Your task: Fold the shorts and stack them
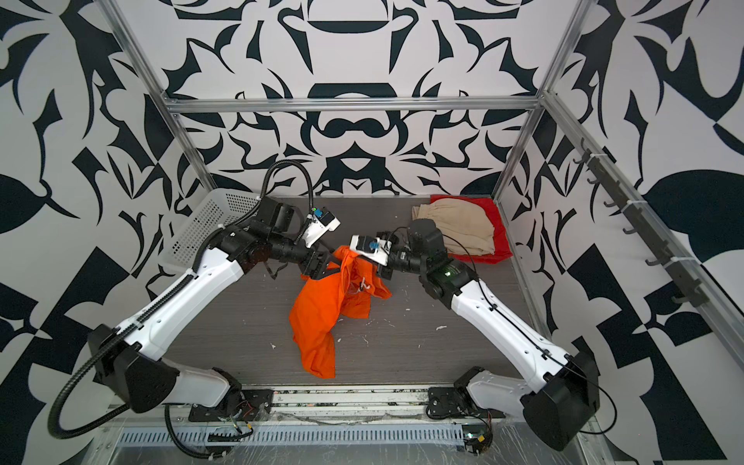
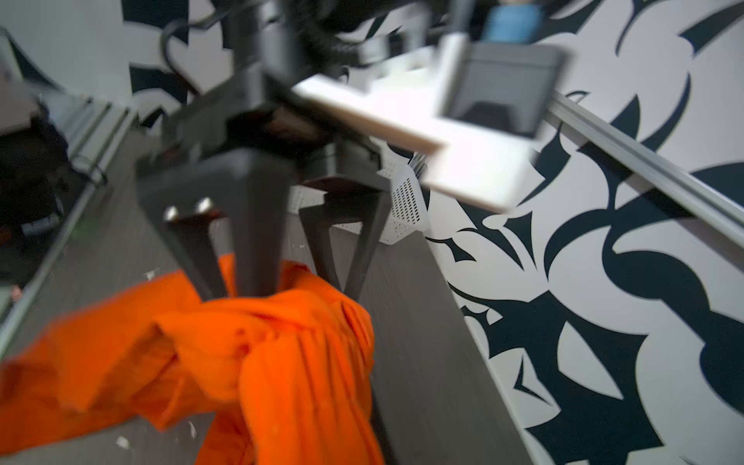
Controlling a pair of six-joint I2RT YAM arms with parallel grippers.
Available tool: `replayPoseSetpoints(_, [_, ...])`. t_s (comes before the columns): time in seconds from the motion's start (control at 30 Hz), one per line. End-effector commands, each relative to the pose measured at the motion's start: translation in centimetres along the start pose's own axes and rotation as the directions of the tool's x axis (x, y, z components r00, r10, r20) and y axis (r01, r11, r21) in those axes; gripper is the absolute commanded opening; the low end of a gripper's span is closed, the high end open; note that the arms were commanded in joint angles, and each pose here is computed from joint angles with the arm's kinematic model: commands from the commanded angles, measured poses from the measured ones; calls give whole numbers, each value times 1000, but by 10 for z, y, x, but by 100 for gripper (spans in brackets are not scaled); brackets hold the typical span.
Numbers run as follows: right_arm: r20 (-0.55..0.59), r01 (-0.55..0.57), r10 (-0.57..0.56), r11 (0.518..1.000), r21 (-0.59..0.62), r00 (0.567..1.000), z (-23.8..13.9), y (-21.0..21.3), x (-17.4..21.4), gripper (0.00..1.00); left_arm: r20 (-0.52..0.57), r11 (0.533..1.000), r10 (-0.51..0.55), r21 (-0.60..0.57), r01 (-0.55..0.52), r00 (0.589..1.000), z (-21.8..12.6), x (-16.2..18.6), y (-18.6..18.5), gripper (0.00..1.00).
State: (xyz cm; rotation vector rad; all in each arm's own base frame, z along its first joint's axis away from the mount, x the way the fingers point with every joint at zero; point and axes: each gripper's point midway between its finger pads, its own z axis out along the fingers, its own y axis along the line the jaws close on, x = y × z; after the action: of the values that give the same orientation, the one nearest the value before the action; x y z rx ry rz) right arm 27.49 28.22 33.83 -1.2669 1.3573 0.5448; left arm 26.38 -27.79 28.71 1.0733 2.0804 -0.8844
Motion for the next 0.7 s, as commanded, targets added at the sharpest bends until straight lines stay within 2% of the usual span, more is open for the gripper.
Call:
replayPoseSetpoints(0.0, [3, -366, 371, 915, 171, 929, -25, -39, -37, 0, 156, 980, 49, -200, -17, 987, -43, -25, 10, 90])
replayPoseSetpoints(0.1, [-35, -486, 519, 819, 304, 854, -39, -62, -39, 0, 248, 959, 70, -282, 3, 966, -68, -33, 12, 92])
replayPoseSetpoints(0.17, [-6, -524, 568, 763, 379, 823, -50, -76, -48, 0, 293, 957, 81, -289, 7, 953, -77, -36, 7, 93])
replayPoseSetpoints(0.23, [57, -576, 624, 677, 459, 779, -62, -91, -53, 0, 310, 958, 71, -287, 22, 948, -80, -35, 5, 92])
replayPoseSetpoints(0.27, [76, -590, 639, 649, 480, 765, -65, -95, -54, 0, 313, 961, 59, -275, 31, 948, -80, -34, 3, 92])
replayPoseSetpoints(0.33, [91, -583, 642, 617, 529, 761, -68, -101, -58, 0, 313, 975, 25, -216, 46, 949, -74, -29, -5, 92])
replayPoseSetpoints(0.43, [79, -536, 623, 593, 601, 778, -66, -106, -58, 0, 307, 989, -35, -128, 78, 951, -53, -20, -16, 92])
replayPoseSetpoints(0.53, [91, -516, 621, 551, 656, 779, -66, -113, -57, 0, 255, 985, -39, -154, 81, 966, -25, -3, -21, 92])
replayPoseSetpoints(0.67, [104, -488, 599, 526, 696, 794, -64, -119, -65, 0, 222, 962, -73, -243, 127, 972, 0, 16, -15, 93])
